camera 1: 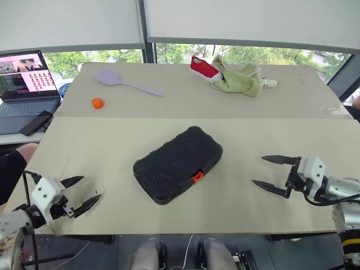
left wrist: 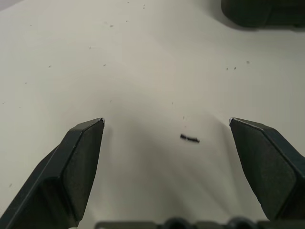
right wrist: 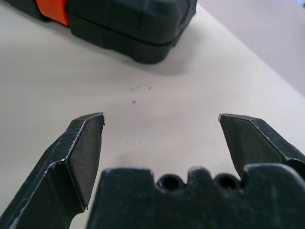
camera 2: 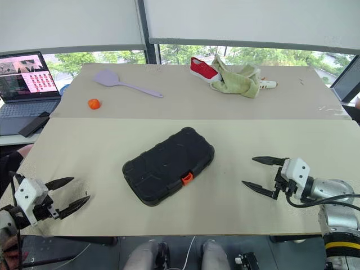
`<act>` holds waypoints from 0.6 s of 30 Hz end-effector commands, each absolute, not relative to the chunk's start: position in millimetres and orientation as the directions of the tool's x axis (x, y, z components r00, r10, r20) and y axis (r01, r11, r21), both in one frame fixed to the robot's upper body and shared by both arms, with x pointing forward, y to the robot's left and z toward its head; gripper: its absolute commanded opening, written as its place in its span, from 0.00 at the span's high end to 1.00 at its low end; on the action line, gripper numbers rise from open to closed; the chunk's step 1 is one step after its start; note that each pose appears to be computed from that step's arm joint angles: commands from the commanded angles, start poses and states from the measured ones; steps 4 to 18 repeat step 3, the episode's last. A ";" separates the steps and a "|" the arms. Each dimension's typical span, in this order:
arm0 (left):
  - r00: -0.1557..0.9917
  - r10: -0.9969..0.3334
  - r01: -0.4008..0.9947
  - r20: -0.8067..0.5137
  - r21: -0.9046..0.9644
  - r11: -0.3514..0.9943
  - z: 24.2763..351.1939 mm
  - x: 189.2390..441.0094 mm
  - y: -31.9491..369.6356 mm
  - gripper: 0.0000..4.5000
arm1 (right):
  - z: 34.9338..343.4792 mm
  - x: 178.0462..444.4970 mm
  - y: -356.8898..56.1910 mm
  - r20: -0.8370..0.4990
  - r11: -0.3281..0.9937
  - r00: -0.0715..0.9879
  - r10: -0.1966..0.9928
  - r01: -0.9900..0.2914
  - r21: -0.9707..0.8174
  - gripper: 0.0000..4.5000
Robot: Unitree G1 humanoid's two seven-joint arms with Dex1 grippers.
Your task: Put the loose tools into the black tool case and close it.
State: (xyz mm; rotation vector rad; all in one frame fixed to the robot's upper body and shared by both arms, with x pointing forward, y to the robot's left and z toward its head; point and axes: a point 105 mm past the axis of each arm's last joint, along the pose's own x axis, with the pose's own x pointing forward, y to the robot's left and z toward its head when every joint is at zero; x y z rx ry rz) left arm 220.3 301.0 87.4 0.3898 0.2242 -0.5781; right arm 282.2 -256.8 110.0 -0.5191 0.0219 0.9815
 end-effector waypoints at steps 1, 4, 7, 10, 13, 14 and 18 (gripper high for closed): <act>0.843 -0.473 0.536 -0.255 0.347 0.770 98.5 220.8 299.5 0.00 | 112.6 281.2 -261.3 -0.276 0.376 0.544 0.793 -0.792 -0.480 0.00; 0.850 -0.470 0.526 -0.237 0.345 0.777 98.7 222.9 295.5 0.00 | 113.0 285.7 -264.9 -0.255 0.401 0.563 0.786 -0.778 -0.483 0.00; 0.850 -0.470 0.526 -0.237 0.345 0.777 98.7 222.9 295.5 0.00 | 113.0 285.7 -264.9 -0.255 0.401 0.563 0.786 -0.778 -0.483 0.00; 0.850 -0.470 0.526 -0.237 0.345 0.777 98.7 222.9 295.5 0.00 | 113.0 285.7 -264.9 -0.255 0.401 0.563 0.786 -0.778 -0.483 0.00; 0.850 -0.470 0.526 -0.237 0.345 0.777 98.7 222.9 295.5 0.00 | 113.0 285.7 -264.9 -0.255 0.401 0.563 0.786 -0.778 -0.483 0.00; 0.850 -0.470 0.526 -0.237 0.345 0.777 98.7 222.9 295.5 0.00 | 113.0 285.7 -264.9 -0.255 0.401 0.563 0.786 -0.778 -0.483 0.00; 0.850 -0.470 0.526 -0.237 0.345 0.777 98.7 222.9 295.5 0.00 | 113.0 285.7 -264.9 -0.255 0.401 0.563 0.786 -0.778 -0.483 0.00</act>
